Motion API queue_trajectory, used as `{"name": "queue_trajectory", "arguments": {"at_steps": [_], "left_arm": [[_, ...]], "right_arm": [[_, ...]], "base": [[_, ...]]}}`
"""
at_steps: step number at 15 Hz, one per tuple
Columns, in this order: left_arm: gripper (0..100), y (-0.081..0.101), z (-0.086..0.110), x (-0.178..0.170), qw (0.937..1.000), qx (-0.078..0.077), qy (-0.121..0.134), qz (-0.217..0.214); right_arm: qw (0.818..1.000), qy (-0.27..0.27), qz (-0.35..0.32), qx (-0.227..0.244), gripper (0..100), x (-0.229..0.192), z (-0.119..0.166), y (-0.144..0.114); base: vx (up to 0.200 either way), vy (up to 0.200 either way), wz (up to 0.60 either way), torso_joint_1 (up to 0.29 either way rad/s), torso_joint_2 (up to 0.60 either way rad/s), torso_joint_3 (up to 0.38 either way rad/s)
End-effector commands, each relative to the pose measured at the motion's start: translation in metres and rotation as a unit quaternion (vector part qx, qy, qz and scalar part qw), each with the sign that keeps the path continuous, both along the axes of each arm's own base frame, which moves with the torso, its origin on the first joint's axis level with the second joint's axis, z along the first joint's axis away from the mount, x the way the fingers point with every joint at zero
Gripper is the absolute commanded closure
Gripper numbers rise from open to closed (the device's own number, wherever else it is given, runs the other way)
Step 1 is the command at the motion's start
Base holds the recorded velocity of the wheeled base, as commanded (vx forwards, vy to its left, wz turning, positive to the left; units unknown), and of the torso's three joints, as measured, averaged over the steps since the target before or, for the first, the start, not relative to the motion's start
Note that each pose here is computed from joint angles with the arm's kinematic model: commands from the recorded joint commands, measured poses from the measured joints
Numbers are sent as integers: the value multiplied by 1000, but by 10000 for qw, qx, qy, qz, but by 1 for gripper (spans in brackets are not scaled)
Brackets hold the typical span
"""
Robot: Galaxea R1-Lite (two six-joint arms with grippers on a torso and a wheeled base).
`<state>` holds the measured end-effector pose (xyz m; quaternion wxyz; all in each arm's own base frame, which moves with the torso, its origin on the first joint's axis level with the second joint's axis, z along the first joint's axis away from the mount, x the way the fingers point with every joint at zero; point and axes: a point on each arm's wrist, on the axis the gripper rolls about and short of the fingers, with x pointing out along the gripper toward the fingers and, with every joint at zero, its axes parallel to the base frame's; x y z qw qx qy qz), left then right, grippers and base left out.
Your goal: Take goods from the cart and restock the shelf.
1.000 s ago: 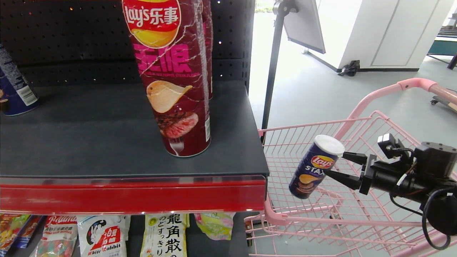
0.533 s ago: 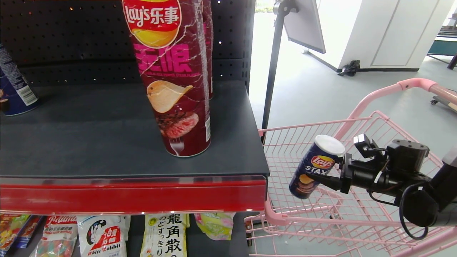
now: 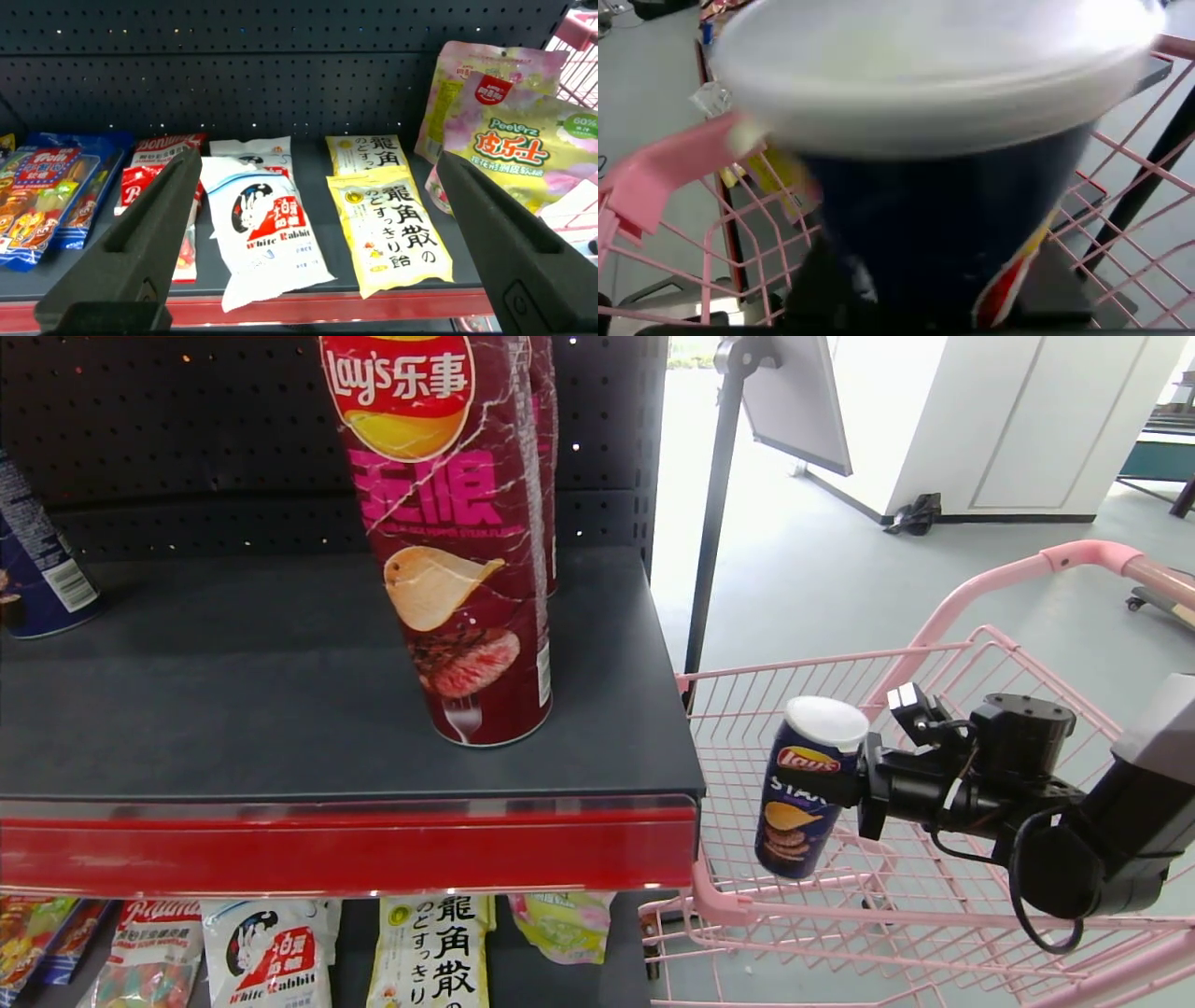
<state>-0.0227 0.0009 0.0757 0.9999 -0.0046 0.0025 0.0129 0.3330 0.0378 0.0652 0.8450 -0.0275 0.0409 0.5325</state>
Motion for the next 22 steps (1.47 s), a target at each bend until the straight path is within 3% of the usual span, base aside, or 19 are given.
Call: {"name": "queue_trajectory", "arguments": {"at_steps": [1, 4, 6, 10, 14, 18, 22], "left_arm": [[0, 0, 0, 0, 10000, 1, 5, 2], [0, 0, 0, 0, 10000, 1, 5, 2], [0, 0, 0, 0, 10000, 1, 5, 2], [0, 0, 0, 0, 10000, 1, 5, 2], [0, 0, 0, 0, 10000, 1, 5, 2], [0, 0, 0, 0, 10000, 1, 5, 2], [0, 0, 0, 0, 10000, 1, 5, 2]], "right_arm": [[10000, 27, 21, -5, 100, -1, -1, 1], [10000, -42, -2, 0, 100, -2, 2, -1], [9994, -331, -70, 10, 100, -17, 27, -8], [9900, -1359, -384, 52, 100, -80, 101, -28], [9835, -1708, -328, 494, 100, -132, 155, -25], [9828, -1749, 19, 597, 100, -176, 172, -12], [9867, -1386, 552, 649, 100, -205, 153, 2]], "base": [[0, 0, 0, 0, 0, 0], [0, 0, 0, 0, 0, 0], [0, 0, 0, 0, 0, 0], [0, 0, 0, 0, 0, 0], [0, 0, 0, 0, 0, 0], [0, 0, 0, 0, 0, 0], [0, 0, 0, 0, 0, 0]]}}
